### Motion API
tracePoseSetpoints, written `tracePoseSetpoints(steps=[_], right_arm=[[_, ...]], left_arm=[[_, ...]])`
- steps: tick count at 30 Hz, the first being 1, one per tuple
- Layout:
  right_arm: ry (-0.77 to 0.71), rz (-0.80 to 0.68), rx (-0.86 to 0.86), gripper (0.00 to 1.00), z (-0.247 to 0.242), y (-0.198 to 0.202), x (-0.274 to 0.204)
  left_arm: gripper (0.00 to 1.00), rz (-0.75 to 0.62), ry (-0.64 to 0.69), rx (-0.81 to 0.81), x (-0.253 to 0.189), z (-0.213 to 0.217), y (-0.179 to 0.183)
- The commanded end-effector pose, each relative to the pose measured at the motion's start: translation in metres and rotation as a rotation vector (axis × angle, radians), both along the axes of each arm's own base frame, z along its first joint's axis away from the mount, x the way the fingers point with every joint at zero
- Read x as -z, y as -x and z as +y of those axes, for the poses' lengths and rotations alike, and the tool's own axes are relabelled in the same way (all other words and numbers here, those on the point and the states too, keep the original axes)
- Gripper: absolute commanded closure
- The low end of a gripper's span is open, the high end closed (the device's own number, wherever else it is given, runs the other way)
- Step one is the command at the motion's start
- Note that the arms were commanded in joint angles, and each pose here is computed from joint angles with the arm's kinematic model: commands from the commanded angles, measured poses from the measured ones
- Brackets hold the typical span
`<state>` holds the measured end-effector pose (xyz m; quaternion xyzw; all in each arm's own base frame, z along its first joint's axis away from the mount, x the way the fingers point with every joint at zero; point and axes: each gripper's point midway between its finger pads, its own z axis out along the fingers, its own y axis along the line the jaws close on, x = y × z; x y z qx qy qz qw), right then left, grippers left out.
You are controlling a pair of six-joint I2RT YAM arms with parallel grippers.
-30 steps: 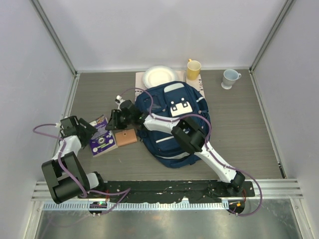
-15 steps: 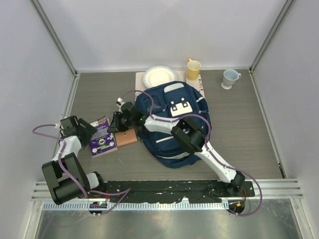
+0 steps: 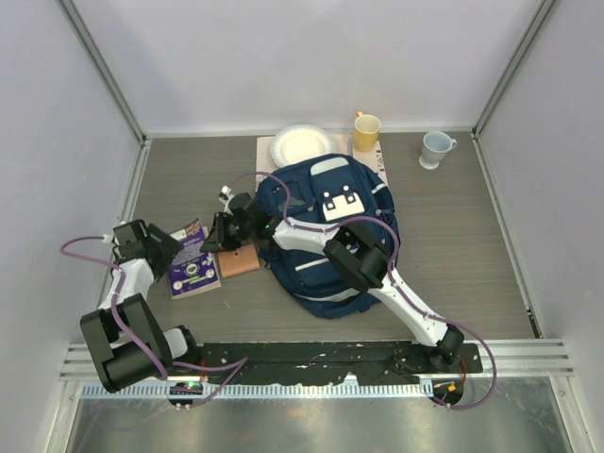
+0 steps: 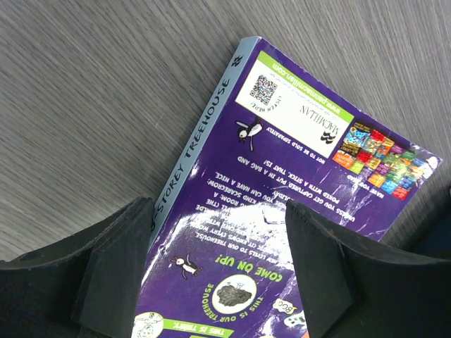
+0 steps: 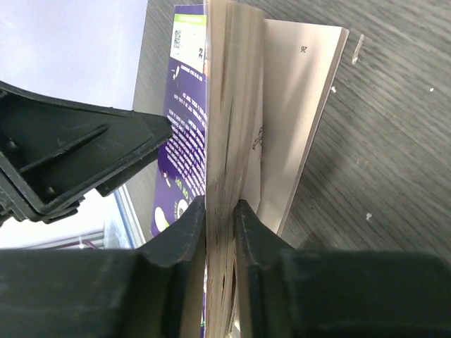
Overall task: Pack the student bag
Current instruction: Pick up the book from the center of the board.
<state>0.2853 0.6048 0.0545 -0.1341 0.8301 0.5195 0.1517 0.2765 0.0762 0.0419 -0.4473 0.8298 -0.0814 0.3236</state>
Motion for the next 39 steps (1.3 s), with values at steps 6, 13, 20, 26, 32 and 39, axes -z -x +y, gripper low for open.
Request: tracePoseSetpoints(steps=[6,13,20,26,32,39], right_arm=[[-0.159,-0.012,-0.087,0.99,0.021,0.038,-0.063],[-0.480,-0.004,0.006,0.99,-0.014,0.032,-0.147],[-0.707,0.022,-0.052,0.99,-0.043,0.043,-0.218],[-0.685,-0.052,0.031,0.99,-0.078,0.035,-0.235],[-0.549,-0.176,0.135,0.99,-0.129,0.030,-0.241],[-0.366,-0.230,0.277,0.99,-0.194,0.029,-0.212]], left_arm=[[0.19,-0.118,0.053,0.036,-0.040,-0.015,-0.016],[0.00,-0.230,-0.142,-0.007,-0.122,0.006,-0.005],[0.01,-0.356,-0.260,0.012,-0.198,0.009,0.004],[0.00,-0.479,-0.279,0.099,-0.258,-0.009,0.008],[0.01,-0.627,-0.133,0.303,-0.293,-0.056,0.000],[0.01,-0.795,0.113,0.561,-0.299,-0.113,-0.012]])
